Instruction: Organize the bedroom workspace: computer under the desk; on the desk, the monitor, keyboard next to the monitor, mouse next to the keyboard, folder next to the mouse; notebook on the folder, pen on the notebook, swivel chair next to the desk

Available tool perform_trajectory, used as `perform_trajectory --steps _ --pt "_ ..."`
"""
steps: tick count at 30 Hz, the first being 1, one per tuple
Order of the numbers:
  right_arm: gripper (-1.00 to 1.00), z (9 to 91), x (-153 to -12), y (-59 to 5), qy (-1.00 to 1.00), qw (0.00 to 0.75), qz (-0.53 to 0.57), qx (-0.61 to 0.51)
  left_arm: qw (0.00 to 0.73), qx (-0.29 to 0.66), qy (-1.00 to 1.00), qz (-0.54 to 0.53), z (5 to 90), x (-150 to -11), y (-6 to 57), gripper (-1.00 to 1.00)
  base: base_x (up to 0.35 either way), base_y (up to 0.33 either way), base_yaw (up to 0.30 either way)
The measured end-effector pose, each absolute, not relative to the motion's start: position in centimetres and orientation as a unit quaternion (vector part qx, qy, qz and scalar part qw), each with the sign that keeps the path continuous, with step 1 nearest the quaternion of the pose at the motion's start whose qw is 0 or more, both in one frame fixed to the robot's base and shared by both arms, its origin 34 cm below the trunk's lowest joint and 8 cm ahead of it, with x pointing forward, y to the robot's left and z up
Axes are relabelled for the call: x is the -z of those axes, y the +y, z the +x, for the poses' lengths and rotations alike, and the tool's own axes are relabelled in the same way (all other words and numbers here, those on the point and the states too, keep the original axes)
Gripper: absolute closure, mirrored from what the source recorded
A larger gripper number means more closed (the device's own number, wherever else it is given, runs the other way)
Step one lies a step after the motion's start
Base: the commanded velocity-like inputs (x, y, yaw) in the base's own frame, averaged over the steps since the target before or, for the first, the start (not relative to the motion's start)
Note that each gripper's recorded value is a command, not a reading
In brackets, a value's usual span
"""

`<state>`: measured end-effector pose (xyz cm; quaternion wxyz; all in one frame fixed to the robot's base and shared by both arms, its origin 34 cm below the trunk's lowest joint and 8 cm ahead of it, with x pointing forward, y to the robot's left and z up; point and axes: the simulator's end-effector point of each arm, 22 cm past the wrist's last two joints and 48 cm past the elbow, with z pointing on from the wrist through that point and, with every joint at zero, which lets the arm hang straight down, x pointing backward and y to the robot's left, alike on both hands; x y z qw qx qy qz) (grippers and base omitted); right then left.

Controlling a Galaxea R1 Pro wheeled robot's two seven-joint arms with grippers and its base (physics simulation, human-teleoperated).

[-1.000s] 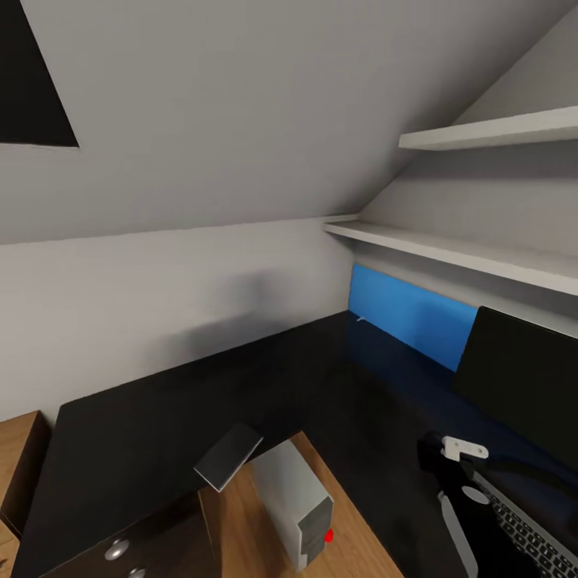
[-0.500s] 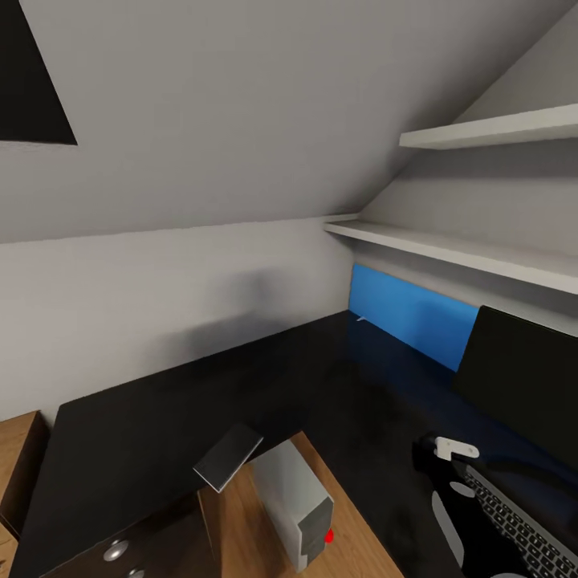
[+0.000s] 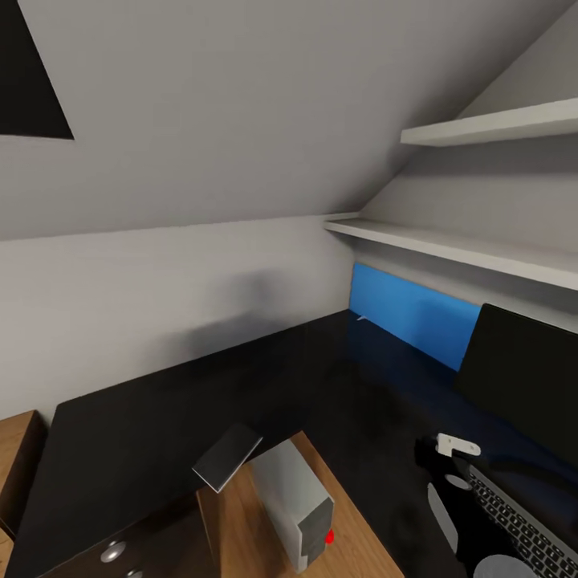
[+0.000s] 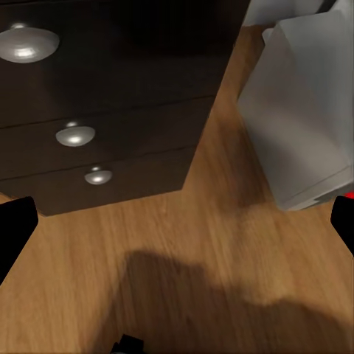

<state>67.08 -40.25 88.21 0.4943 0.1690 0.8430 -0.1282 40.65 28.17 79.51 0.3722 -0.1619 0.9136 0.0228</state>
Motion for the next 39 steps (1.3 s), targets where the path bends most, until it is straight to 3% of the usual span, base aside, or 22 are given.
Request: perform_trajectory --steps 39 --pt "1.00 69.6 -82.9 -43.2 0.853 0.457 0.207 0.147 0.373 -0.020 0.914 -0.158 42.0 -75.9 27.7 -1.00 0.000 0.000 0.000"
